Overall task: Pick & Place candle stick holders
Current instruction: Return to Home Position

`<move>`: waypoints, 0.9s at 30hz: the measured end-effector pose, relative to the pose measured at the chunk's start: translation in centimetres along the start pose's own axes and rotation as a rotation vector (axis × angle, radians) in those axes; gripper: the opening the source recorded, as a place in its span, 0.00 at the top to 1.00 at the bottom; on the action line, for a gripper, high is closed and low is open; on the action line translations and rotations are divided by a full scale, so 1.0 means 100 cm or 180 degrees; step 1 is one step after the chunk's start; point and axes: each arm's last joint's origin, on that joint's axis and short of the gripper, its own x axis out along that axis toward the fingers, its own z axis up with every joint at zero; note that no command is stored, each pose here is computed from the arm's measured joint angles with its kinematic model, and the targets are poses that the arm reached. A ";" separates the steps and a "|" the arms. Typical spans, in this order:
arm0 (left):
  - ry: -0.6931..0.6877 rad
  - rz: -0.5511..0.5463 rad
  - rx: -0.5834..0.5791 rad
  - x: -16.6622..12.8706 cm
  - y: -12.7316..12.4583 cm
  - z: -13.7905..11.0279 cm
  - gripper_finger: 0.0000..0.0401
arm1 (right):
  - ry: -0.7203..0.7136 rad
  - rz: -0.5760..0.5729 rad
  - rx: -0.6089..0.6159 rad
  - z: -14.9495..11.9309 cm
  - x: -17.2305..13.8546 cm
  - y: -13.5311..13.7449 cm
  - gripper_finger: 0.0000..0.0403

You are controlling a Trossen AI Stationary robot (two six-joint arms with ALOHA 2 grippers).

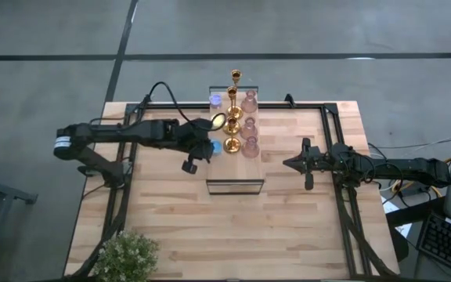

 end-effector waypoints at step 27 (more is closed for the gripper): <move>-0.1662 0.0394 -0.1040 -0.109 -0.060 -0.095 0.99 | -0.0001 0.0002 0.0000 0.000 0.000 0.000 0.98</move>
